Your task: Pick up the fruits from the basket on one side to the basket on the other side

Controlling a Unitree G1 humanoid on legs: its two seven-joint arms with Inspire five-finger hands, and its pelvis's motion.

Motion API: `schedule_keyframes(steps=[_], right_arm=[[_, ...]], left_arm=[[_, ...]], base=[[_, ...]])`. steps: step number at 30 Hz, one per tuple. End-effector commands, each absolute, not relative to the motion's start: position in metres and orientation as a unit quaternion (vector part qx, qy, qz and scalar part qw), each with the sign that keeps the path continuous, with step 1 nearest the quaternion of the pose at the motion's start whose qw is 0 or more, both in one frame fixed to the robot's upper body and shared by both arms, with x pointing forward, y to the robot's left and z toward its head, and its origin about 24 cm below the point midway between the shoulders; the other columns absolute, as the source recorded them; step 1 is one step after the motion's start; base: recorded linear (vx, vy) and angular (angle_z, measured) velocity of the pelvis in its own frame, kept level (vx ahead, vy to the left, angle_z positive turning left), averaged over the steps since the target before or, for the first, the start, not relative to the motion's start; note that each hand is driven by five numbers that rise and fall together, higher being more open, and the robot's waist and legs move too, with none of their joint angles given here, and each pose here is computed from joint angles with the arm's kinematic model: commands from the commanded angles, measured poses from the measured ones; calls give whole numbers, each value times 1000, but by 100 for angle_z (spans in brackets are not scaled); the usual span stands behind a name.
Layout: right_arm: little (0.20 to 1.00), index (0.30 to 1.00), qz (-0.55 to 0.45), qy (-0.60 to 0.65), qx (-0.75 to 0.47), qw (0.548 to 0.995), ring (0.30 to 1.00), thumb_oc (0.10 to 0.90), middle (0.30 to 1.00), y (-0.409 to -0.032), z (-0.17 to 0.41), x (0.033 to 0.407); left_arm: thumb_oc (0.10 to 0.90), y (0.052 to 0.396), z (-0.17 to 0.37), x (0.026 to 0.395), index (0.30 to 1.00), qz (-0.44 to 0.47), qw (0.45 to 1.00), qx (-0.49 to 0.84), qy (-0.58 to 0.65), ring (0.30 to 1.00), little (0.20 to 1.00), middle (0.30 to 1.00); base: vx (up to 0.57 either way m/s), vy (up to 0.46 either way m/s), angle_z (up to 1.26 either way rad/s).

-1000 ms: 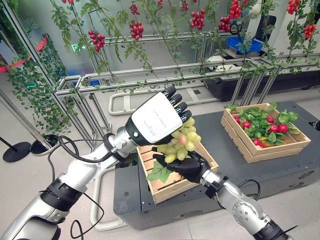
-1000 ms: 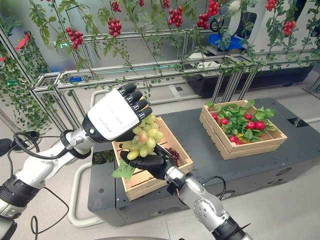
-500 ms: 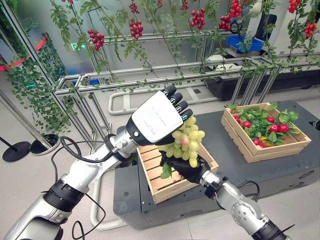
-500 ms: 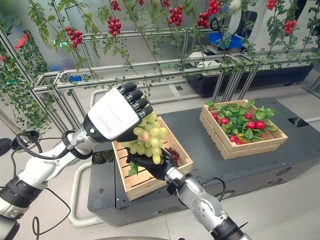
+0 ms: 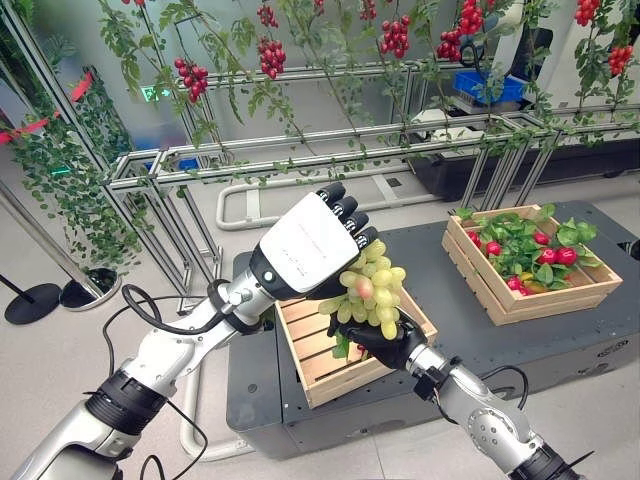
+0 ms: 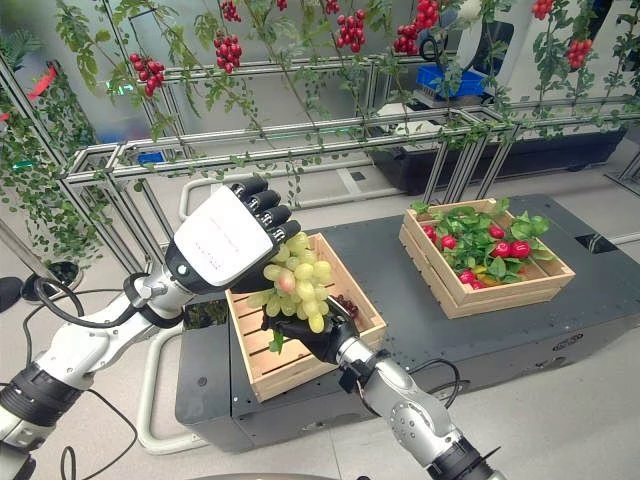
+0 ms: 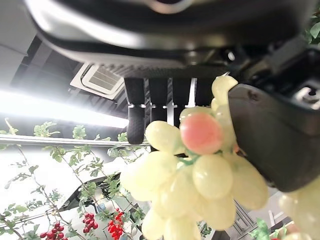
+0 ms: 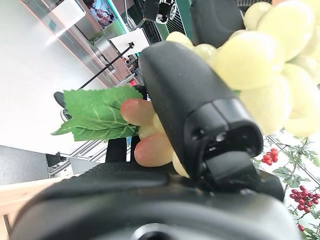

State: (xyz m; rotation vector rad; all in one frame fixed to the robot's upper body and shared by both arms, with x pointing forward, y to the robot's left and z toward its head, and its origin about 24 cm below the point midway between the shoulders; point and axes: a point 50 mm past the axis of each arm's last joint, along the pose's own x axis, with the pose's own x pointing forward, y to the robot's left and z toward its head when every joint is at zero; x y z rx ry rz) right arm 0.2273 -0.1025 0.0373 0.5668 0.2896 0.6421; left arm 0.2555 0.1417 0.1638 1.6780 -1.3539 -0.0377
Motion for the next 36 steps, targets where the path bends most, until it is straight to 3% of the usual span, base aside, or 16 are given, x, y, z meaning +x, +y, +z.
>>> schedule_keyframes(steps=[1,17,24,36], right_arm=[[900,900,327,-49,291,898,900,800,900,-115,101,248],[900,900,257,-73,221,938,900,800,900,-165,110,252],[900,900,253,-94,219,937,900,800,900,-172,119,252],[900,900,326,-102,218,914,900,800,900,-151,128,254]], left_arm=[[400,169,211,268,300,108,466,679,-557,300,300,300],[400,192,240,255,300,172,365,717,-568,300,300,300],[400,195,244,256,300,169,358,729,-559,300,300,300],[400,195,250,267,300,186,365,733,-544,300,300,300]], base=[[0,0,0],[0,0,0],[0,0,0],[0,0,0]])
